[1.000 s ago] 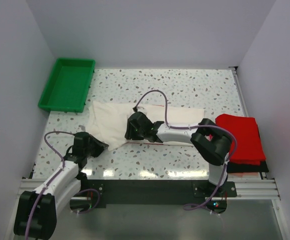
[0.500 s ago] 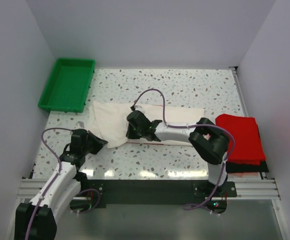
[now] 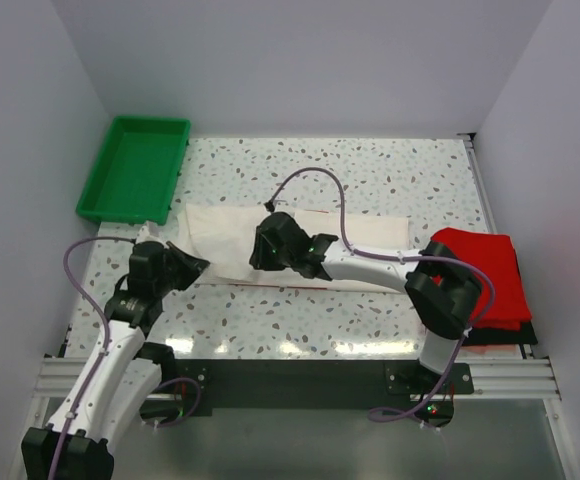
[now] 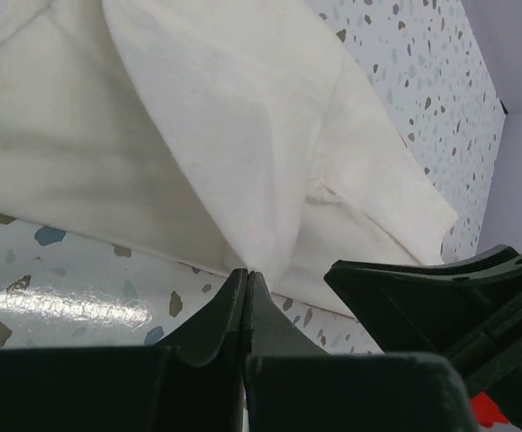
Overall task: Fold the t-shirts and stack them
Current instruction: Fold the tshirt
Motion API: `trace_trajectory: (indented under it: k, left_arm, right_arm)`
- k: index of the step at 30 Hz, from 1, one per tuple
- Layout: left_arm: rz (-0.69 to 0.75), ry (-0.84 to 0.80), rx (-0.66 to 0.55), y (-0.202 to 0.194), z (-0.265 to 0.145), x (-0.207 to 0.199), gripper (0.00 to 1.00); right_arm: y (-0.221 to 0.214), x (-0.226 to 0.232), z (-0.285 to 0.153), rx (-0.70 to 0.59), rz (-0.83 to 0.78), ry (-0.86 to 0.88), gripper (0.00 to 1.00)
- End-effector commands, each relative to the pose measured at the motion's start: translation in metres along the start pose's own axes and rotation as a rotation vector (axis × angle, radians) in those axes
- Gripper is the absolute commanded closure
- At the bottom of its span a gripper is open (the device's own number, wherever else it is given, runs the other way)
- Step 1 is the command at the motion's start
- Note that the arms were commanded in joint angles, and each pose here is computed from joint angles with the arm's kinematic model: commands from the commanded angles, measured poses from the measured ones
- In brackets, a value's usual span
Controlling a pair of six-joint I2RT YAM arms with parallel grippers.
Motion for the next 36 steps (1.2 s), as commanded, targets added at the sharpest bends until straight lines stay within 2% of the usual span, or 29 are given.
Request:
trace_trajectory:
  k: [1, 3, 8, 18, 23, 36]
  left_arm:
    - [0.063, -0.041, -0.066, 0.019, -0.009, -0.027, 1.0]
    - [0.074, -0.028, -0.097, 0.029, -0.01, -0.036, 1.0]
    - [0.108, -0.005, -0.18, 0.05, -0.008, -0.052, 1.0]
    - [0.128, 0.054, -0.185, 0.064, 0.016, -0.051, 1.0]
    - [0.121, 0.082, -0.2, 0.072, 0.025, -0.044, 1.0]
    - [0.105, 0.139, -0.199, 0.089, 0.045, -0.026, 1.0]
  right_arm:
    - [0.021, 0.003, -0.019, -0.075, 0.011, -0.008, 0.66]
    - [0.021, 0.002, -0.021, -0.087, 0.034, -0.011, 0.61]
    - [0.015, -0.003, -0.014, -0.08, 0.075, -0.011, 0.62]
    - [0.006, 0.008, 0.029, -0.014, 0.091, 0.01, 0.62]
    - [0.003, 0.013, 0.046, -0.009, 0.108, 0.034, 0.56]
    - [0.005, 0.027, 0.056, -0.007, 0.157, 0.102, 0.5]
Point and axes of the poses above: each gripper's point midway between its finger pads, its own z axis out along the fingers, its own x axis along the line the jaws close on, y = z × x, the point moved 6 cm from there along -z, back along the fingers, and after that the axes turned 9 degrees about -z, right-handed, at the moved point
